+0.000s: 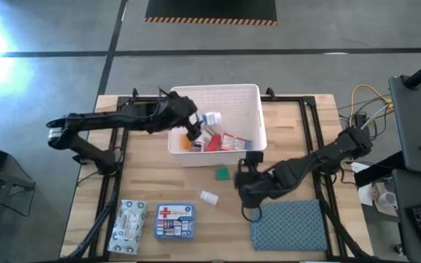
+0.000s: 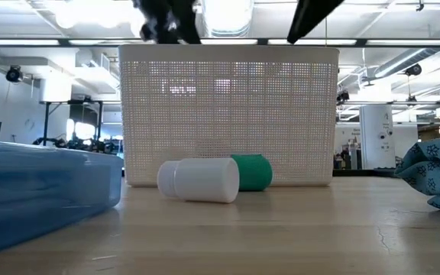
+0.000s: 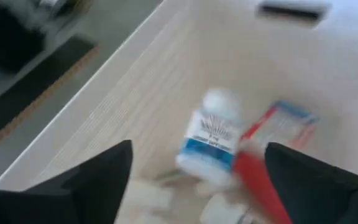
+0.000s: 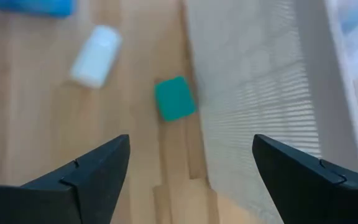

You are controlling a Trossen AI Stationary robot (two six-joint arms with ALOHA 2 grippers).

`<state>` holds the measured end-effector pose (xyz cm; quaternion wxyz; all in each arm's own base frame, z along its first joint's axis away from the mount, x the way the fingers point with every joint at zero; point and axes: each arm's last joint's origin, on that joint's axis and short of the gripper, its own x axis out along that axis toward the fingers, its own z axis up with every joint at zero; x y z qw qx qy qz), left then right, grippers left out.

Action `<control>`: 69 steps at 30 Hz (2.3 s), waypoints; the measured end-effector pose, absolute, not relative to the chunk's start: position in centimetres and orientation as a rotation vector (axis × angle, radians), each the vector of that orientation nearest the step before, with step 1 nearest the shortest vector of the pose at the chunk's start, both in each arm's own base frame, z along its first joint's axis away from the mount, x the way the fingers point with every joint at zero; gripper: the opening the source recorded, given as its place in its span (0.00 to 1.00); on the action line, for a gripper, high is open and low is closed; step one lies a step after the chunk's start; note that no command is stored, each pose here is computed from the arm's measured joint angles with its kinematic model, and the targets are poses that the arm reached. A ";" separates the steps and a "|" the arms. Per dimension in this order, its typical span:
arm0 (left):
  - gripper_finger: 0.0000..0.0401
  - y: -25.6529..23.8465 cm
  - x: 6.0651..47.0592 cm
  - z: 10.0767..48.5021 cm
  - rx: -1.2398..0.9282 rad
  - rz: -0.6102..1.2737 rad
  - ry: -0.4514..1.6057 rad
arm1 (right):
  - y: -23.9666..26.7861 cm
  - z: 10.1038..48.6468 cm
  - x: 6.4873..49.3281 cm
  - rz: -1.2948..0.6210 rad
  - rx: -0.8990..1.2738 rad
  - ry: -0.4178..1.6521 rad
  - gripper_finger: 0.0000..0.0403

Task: Pick & place medical supplies in basket/bin
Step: Put the green bandage into the white bin

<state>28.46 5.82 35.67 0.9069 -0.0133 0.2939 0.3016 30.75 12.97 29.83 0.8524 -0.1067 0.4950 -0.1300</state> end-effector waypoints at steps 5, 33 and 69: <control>0.96 5.4 27.7 37.0 -0.026 0.607 0.656 | 14.9 29.4 29.6 -0.188 -0.329 1.070 0.82; 0.97 -11.9 20.7 35.3 -0.478 0.336 0.593 | 9.4 14.3 36.6 -0.145 -0.304 1.030 0.81; 0.97 -12.9 20.4 35.2 -0.554 0.312 0.572 | 8.7 17.0 37.7 -0.237 -0.105 1.153 0.19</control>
